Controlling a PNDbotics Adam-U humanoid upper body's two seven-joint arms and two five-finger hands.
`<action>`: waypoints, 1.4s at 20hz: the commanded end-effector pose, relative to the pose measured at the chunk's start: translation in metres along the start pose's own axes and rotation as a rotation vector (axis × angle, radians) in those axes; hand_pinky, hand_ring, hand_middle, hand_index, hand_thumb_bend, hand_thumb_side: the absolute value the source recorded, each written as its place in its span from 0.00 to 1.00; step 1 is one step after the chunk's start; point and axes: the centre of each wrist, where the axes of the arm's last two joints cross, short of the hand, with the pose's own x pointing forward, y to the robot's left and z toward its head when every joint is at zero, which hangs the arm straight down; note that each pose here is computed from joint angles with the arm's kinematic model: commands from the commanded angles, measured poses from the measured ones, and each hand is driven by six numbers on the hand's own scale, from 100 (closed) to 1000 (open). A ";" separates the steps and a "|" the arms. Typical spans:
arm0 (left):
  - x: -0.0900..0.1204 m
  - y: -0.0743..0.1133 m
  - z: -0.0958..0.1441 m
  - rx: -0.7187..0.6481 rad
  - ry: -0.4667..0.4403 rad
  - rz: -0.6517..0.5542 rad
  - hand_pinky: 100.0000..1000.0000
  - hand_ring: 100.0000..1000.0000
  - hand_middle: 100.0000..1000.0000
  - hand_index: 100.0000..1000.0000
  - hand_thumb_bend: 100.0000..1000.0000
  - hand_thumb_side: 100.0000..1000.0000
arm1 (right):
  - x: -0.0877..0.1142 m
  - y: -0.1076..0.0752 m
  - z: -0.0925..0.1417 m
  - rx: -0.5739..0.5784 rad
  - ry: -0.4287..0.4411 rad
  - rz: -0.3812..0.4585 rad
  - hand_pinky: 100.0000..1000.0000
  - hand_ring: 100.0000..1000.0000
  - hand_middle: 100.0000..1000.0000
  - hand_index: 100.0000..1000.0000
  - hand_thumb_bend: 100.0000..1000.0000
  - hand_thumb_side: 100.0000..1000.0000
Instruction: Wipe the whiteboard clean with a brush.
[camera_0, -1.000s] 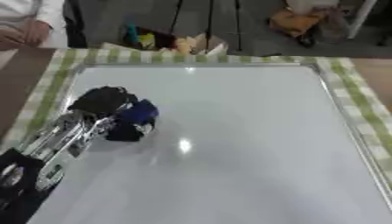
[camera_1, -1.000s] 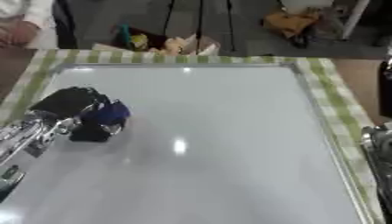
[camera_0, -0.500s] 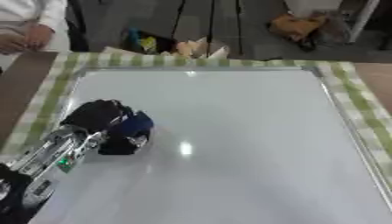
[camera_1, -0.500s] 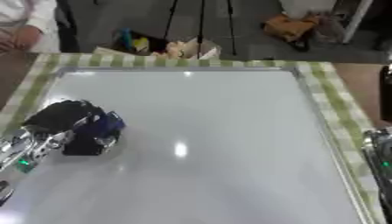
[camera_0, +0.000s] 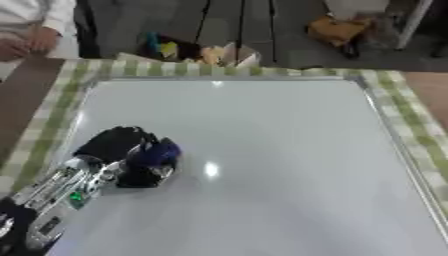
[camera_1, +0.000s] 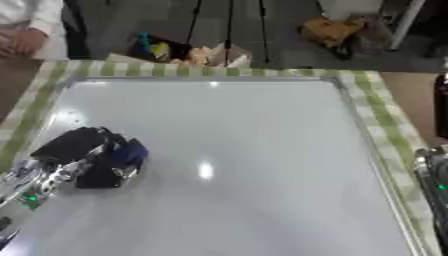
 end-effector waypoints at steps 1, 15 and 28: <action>-0.006 0.001 0.001 -0.006 0.008 -0.021 0.18 0.37 0.41 0.75 0.00 0.85 | 0.002 -0.005 -0.009 -0.010 -0.035 0.002 0.79 0.82 0.75 0.80 0.00 0.95; -0.006 -0.007 0.000 -0.086 -0.037 -0.049 0.65 0.85 0.84 0.96 0.29 1.00 | 0.002 -0.005 -0.009 -0.013 -0.034 0.005 0.79 0.82 0.74 0.80 0.00 0.95; 0.000 0.030 0.017 0.146 -0.019 -0.111 0.85 0.97 0.95 1.00 0.53 1.00 | 0.001 -0.006 -0.007 -0.008 -0.029 0.010 0.79 0.82 0.74 0.80 0.00 0.95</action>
